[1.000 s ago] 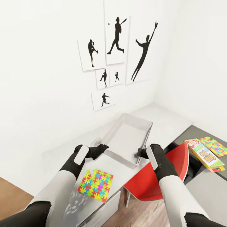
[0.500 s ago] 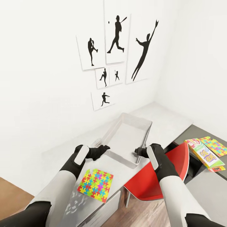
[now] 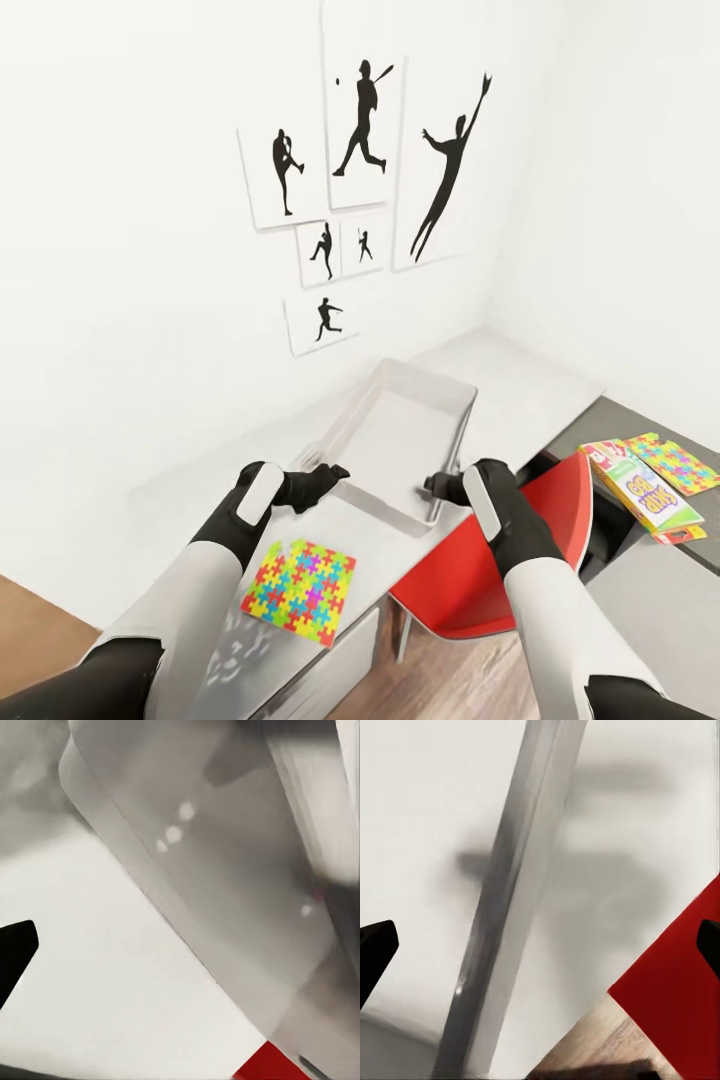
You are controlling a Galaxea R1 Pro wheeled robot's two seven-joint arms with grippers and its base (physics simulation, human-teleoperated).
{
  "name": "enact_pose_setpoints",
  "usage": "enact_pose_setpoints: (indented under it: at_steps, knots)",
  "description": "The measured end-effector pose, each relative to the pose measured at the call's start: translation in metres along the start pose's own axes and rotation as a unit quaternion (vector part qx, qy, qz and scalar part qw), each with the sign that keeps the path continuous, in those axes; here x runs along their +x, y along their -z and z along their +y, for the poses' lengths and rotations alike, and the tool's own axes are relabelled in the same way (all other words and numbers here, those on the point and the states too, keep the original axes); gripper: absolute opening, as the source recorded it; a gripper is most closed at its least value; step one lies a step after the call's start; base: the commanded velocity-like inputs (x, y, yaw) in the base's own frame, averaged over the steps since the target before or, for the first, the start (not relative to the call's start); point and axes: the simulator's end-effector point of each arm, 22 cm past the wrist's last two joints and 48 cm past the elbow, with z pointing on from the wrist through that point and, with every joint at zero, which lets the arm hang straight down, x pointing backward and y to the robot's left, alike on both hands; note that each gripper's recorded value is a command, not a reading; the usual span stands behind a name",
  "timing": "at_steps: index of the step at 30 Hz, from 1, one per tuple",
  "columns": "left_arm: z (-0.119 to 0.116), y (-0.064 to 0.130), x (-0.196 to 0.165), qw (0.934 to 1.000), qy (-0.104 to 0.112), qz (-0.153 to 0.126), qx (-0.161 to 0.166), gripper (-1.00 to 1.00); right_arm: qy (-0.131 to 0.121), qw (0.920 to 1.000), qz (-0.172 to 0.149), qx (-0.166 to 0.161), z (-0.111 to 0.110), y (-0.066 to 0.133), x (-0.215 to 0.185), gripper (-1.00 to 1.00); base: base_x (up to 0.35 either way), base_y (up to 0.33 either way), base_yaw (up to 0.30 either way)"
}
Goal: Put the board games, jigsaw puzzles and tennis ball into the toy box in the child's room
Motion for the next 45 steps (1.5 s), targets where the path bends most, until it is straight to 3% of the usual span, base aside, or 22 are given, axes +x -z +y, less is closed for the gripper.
enact_pose_setpoints:
  at_steps: [23, 31, 37, 45]
  knots:
    - [-0.008, 0.009, -0.005, 0.9999, -0.007, -0.008, 0.004, 1.00, 0.002, 1.0000, -0.002, 0.000, 0.002, 0.006, -0.001, 1.00, 0.000, 0.000, -0.027]
    - [-0.013, 0.014, -0.008, 0.9999, -0.010, -0.012, 0.007, 1.00, 0.000, 0.9992, -0.038, -0.008, 0.007, 0.027, -0.030, 1.00, 0.000, 0.000, 0.000]
    - [-0.018, 0.019, -0.010, 0.9997, -0.013, -0.015, 0.011, 1.00, 0.003, 0.9992, -0.038, -0.010, 0.009, 0.034, -0.033, 1.00, 0.000, 0.000, 0.000]
    - [-0.026, 0.027, -0.004, 0.9996, -0.021, 0.002, 0.018, 1.00, 0.004, 0.9990, -0.043, -0.012, 0.010, 0.042, -0.037, 1.00, 0.000, 0.000, 0.000]
